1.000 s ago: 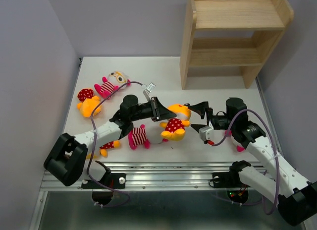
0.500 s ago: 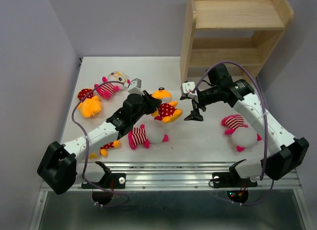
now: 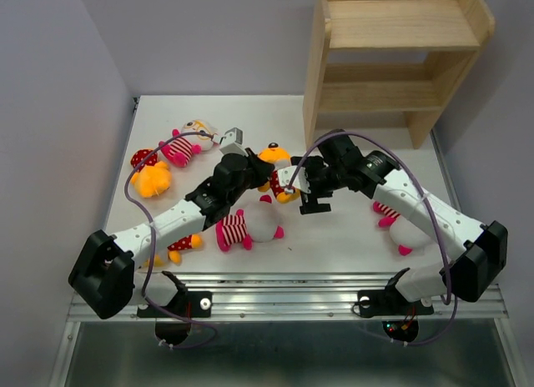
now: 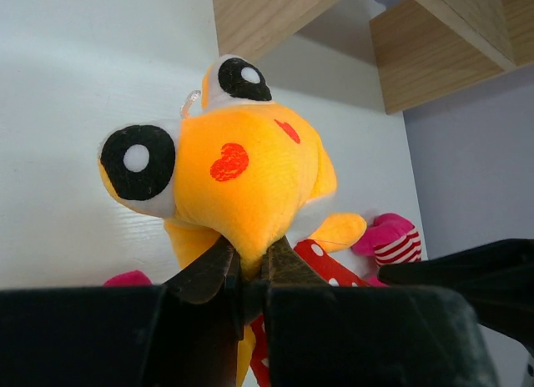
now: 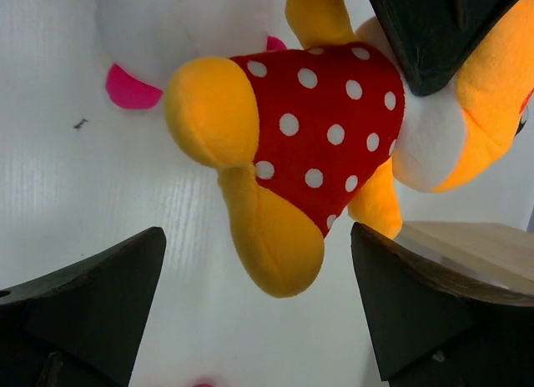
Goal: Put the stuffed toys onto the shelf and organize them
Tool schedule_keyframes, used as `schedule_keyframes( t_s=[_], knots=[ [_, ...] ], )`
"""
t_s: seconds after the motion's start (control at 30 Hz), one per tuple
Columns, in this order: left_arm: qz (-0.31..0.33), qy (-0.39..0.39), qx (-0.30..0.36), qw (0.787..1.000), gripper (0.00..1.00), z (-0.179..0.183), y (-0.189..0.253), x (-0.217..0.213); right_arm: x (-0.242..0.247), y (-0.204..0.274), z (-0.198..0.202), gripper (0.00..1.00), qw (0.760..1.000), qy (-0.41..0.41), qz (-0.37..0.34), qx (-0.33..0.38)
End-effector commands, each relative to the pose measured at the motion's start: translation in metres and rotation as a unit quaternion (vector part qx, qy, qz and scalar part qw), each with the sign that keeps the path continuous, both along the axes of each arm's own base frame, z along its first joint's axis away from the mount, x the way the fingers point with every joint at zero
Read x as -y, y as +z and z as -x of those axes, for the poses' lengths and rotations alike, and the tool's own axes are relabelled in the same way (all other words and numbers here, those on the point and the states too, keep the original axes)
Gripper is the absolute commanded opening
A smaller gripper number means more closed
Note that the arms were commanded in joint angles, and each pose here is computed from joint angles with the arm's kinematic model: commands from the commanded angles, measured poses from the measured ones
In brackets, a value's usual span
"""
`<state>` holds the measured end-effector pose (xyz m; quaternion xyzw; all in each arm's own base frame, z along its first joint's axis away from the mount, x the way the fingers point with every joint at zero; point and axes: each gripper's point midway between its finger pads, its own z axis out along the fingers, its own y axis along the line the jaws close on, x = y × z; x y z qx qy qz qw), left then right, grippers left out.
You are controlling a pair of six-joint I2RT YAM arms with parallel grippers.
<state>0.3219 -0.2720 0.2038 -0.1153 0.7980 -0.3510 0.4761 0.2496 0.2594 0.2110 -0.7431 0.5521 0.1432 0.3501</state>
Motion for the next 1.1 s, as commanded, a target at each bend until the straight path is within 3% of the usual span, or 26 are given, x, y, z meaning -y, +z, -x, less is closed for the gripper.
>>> schedule_keyframes(
  t_s=[0.0, 0.17, 0.5, 0.6, 0.77, 0.8, 0.83, 0.93, 0.97, 1.0, 1.07],
  knots=[
    [0.050, -0.009, 0.046, 0.998, 0.00, 0.001, 0.048, 0.006, -0.003, 0.002, -0.037, 0.96, 0.995, -0.053, 0.006, 0.086],
    [0.073, -0.011, 0.048, 0.996, 0.00, 0.004, 0.052, 0.008, -0.010, -0.003, -0.043, 0.81, 0.994, -0.062, -0.004, 0.093],
    [0.065, 0.012, 0.052, 0.996, 0.00, -0.001, 0.049, 0.000, -0.036, 0.005, -0.018, 0.78, 0.996, -0.042, -0.031, 0.066],
    [0.060, 0.014, 0.053, 0.997, 0.00, -0.002, 0.048, -0.001, -0.041, 0.004, -0.015, 0.70, 0.997, -0.043, -0.034, 0.057],
    [0.060, 0.011, 0.056, 0.997, 0.00, -0.001, 0.050, 0.000, -0.046, 0.004, -0.017, 0.27, 0.997, -0.053, -0.038, 0.040],
    [0.064, 0.012, 0.059, 0.996, 0.00, 0.001, 0.053, -0.002, -0.047, 0.004, -0.019, 0.09, 0.997, -0.062, -0.038, 0.036],
    [0.071, 0.011, 0.067, 0.995, 0.00, 0.002, 0.057, -0.003, -0.046, 0.004, -0.020, 0.01, 0.996, -0.067, -0.038, 0.034],
    [0.088, 0.015, 0.093, 0.992, 0.00, 0.008, 0.072, -0.011, -0.043, 0.006, -0.018, 0.01, 0.995, -0.087, -0.042, 0.025],
    [0.090, 0.015, 0.099, 0.991, 0.04, 0.010, 0.076, -0.013, -0.041, 0.007, -0.017, 0.01, 0.995, -0.089, -0.044, 0.024],
    [0.096, 0.016, 0.111, 0.989, 0.23, 0.014, 0.086, -0.018, -0.039, 0.008, -0.015, 0.01, 0.995, -0.091, -0.045, 0.026],
    [0.092, 0.022, 0.125, 0.988, 0.47, 0.018, 0.091, -0.026, -0.028, 0.015, -0.015, 0.01, 0.993, -0.104, -0.054, 0.031]
  ],
)
